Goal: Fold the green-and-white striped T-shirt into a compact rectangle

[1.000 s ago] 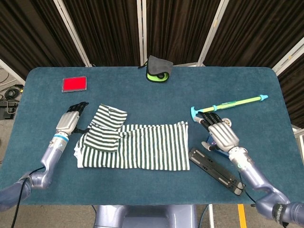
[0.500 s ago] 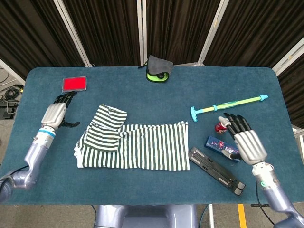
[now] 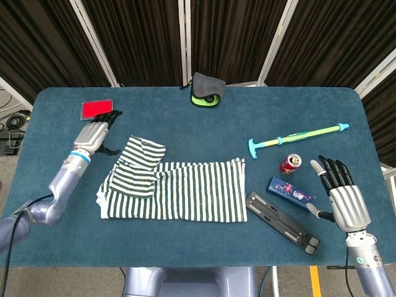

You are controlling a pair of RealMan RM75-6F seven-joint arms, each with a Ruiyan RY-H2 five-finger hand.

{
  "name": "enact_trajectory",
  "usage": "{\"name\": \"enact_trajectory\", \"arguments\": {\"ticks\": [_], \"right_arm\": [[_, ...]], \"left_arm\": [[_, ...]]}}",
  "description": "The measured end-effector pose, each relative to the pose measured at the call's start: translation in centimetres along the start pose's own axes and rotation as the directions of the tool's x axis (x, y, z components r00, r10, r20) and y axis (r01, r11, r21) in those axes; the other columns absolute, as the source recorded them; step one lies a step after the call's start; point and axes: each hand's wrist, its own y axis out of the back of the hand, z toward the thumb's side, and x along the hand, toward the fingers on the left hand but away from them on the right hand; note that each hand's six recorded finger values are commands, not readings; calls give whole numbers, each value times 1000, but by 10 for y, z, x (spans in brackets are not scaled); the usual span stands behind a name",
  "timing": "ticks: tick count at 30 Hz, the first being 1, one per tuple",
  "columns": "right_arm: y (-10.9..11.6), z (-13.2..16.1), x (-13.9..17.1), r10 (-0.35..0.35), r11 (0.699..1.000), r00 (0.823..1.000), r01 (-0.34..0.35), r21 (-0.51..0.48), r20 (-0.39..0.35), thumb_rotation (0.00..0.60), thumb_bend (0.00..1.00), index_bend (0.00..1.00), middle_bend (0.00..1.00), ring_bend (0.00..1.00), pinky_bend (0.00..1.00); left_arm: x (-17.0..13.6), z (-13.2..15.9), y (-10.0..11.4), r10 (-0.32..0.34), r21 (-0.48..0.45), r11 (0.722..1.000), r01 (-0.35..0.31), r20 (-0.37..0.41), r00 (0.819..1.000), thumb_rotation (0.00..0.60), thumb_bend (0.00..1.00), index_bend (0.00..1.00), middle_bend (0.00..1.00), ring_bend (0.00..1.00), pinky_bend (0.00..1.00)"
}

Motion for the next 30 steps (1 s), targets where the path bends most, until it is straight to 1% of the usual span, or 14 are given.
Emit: {"name": "enact_trajectory", "arguments": {"ticks": [4,7,12,16,19,24,30], "right_arm": [[-1,-12,0,0,1000,1000,0,19,25,600,0,82,0,0,0],[-2,-19,-1,2,1000,999,-3,17,45,600,0,84,0,0,0],[-2,-23,-4,-3,1000,998,1,26,58,600,0,92,0,0,0],[-1,-27,-5,-5,1000,998,3,28,67,600,0,96,0,0,0],[-1,-28,-5,-5,1000,998,3,28,70,600,0,100,0,0,0],[-2,-28,-5,-2,1000,998,0,28,70,600,0,101,0,0,0],[-2,-28,-5,-1,1000,998,-1,24,68,600,0,101,0,0,0]], "left_arm": [[15,8,-9,-19,15,1000,19,-8,1000,600,225,0,0,0,0],[27,17,-19,-38,20,999,38,-8,999,600,224,0,0,0,0],[39,41,-36,-69,36,997,68,31,997,600,223,0,0,0,0],[41,61,-45,-84,43,996,81,85,993,600,224,0,0,0,0],[39,81,-52,-94,45,995,88,143,985,600,225,0,0,0,0],[30,119,-61,-100,31,995,95,256,961,600,225,0,0,0,0],[18,147,-72,-123,16,992,125,336,934,600,224,0,0,0,0]]}}
